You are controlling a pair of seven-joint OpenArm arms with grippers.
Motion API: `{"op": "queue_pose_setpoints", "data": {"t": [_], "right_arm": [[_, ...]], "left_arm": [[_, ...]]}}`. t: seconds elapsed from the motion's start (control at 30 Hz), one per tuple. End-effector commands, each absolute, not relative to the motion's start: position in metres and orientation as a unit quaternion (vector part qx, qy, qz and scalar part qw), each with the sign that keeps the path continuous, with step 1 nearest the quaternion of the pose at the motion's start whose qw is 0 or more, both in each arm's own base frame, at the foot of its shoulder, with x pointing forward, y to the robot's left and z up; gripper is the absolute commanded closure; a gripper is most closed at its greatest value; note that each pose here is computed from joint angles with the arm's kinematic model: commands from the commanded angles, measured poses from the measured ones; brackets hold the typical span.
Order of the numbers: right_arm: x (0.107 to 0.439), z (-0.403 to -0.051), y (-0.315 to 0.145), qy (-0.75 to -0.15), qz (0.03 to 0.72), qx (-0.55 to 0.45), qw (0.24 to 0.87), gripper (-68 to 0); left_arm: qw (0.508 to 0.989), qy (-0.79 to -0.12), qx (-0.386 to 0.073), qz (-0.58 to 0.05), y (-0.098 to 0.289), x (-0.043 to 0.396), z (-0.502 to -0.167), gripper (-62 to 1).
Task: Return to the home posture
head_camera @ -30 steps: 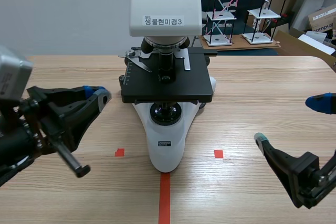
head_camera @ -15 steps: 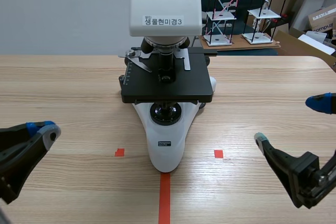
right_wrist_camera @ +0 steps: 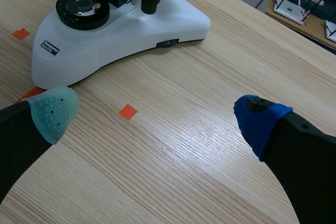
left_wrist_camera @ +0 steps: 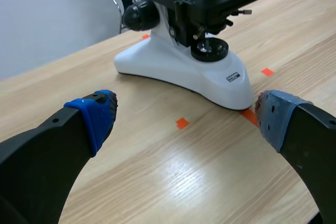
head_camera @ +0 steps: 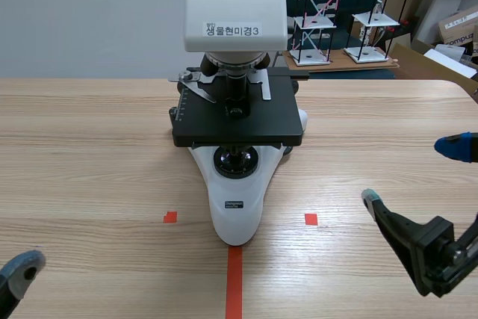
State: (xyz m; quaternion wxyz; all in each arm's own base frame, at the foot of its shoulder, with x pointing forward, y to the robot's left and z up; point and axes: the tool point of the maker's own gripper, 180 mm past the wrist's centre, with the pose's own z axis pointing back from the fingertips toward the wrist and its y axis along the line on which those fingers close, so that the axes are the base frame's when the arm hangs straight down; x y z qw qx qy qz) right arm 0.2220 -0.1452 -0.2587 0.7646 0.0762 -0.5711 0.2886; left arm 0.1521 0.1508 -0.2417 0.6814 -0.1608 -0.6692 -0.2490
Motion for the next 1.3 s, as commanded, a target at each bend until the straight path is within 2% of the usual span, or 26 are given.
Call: {"op": "queue_pose_setpoints", "data": {"t": [0.0,0.4,1.27], "right_arm": [[0.228,-0.249,-0.147,-0.587,0.284,0.074,0.755,-66.3],[0.228,-0.249,-0.147,-0.587,0.284,0.074,0.755,-66.3],[0.228,-0.249,-0.147,-0.587,0.284,0.075,0.755,-66.3]], "left_arm": [[0.676,-0.676,-0.165,-0.242,0.149,0.152,-0.235,-55.6],[0.695,-0.662,-0.164,-0.225,0.153,0.14,-0.242,-55.5],[0.686,-0.673,-0.167,-0.22,0.153,0.141,-0.237,-55.0]]}}
